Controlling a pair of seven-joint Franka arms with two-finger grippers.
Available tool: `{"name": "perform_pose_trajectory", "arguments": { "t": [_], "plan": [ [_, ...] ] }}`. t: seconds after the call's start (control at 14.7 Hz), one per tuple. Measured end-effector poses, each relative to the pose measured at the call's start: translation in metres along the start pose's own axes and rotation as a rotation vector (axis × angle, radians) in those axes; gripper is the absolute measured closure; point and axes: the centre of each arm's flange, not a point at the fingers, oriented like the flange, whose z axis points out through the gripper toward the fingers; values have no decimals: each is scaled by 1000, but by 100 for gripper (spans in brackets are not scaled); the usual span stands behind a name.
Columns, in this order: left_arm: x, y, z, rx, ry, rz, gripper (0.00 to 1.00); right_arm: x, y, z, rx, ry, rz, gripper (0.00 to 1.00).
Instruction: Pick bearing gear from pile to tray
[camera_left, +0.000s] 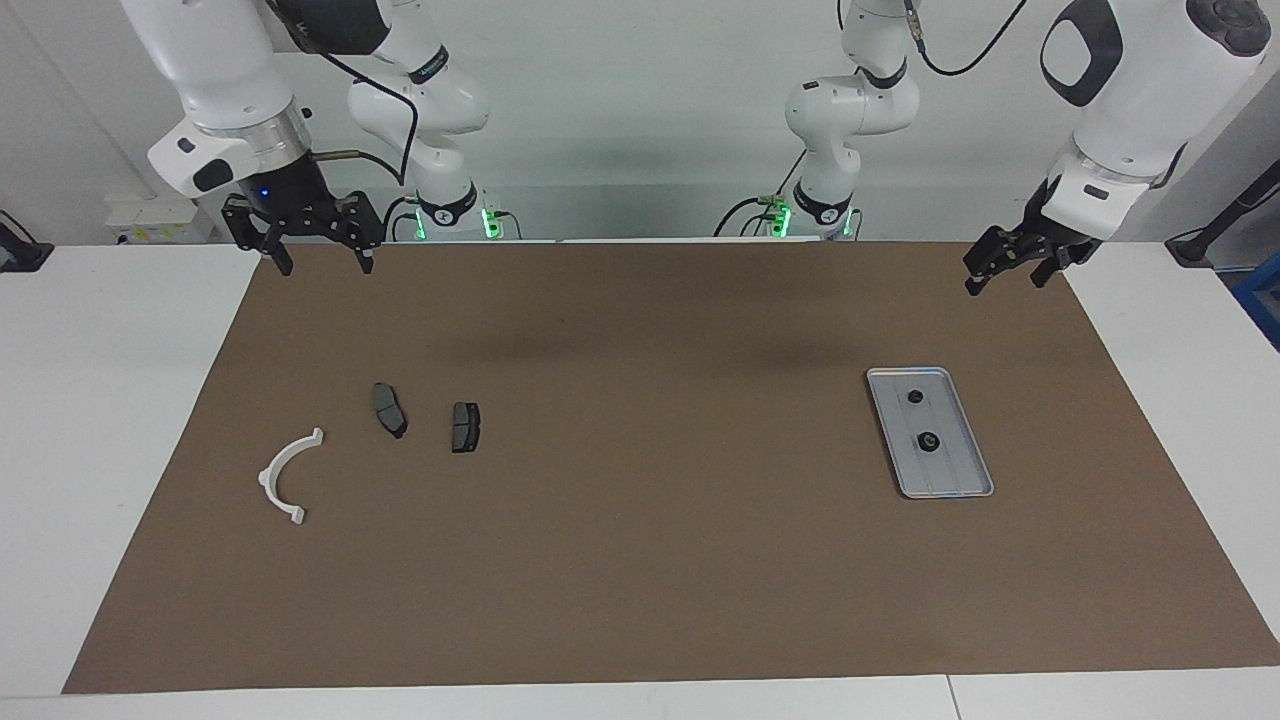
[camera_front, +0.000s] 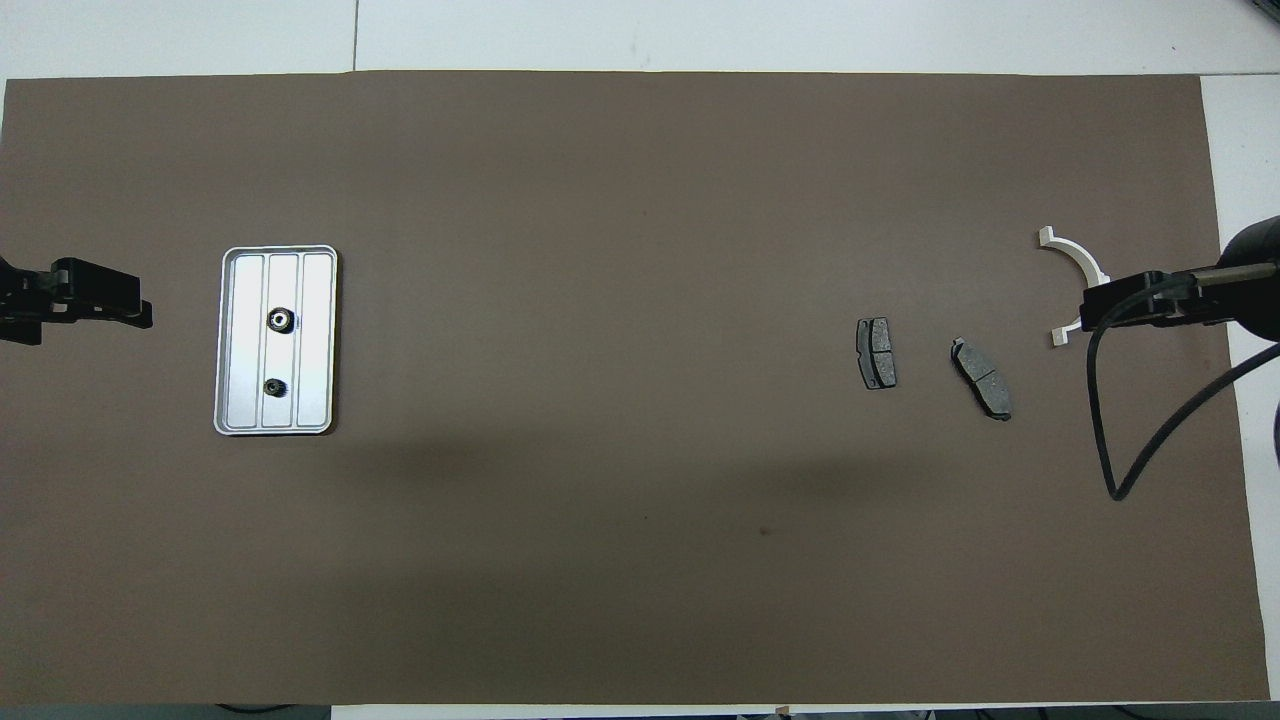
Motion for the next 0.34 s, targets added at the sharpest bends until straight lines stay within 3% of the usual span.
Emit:
{"name": "perform_pose_trajectory", "arguments": {
  "t": [0.34],
  "plan": [
    [-1, 0, -1, 0, -2, 0, 0, -1, 0, -1, 0, 2, 0, 0]
  ]
}}
